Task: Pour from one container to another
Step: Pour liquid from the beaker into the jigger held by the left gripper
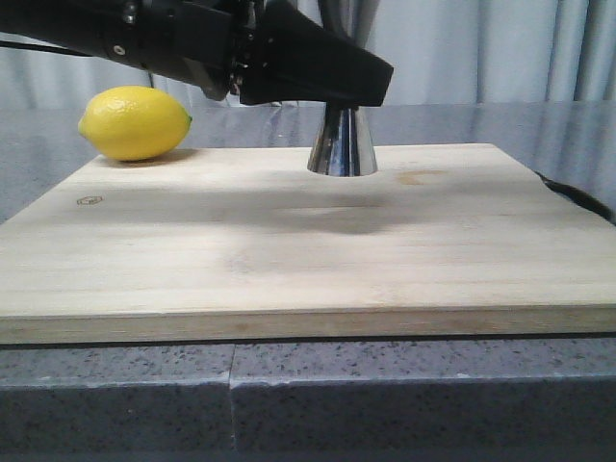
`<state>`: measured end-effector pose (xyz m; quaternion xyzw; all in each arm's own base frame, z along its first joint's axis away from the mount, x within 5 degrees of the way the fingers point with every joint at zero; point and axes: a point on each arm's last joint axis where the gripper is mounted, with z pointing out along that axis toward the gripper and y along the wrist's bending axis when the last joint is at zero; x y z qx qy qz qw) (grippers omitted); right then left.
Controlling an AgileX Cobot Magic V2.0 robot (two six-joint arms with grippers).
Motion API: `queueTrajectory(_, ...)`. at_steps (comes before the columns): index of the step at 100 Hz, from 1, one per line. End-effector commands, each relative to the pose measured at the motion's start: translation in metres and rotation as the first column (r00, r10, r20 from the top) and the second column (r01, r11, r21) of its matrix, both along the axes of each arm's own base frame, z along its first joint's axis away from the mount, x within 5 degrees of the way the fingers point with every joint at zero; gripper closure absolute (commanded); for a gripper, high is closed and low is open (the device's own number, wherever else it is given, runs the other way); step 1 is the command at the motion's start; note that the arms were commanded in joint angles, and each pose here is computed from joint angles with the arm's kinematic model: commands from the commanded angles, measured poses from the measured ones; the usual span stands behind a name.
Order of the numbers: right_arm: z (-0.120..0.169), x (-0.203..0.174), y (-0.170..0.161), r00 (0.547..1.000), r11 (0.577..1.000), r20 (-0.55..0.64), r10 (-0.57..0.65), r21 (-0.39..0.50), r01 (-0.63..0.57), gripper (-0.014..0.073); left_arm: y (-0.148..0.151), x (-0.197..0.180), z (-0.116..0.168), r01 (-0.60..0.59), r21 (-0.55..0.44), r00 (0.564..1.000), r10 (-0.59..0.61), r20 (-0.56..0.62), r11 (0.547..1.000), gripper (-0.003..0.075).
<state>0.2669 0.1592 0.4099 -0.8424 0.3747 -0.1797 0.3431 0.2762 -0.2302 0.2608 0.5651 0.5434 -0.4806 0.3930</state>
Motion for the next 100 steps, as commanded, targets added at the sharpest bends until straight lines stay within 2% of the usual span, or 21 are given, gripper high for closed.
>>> queueTrajectory(1,0.0251,-0.006,-0.003,0.993,0.998,0.116,-0.005,0.055,-0.002,0.0475,-0.002,-0.0098,0.0298,0.064,-0.13,0.998,-0.064,0.002,0.989,0.0733)
queueTrajectory(100,0.026,-0.0071,0.0005,0.989,0.999,0.145,0.009,0.034,-0.014,0.0475,-0.002,-0.0098,0.0298,0.064,-0.13,0.998,-0.064,0.001,0.989,0.0733)
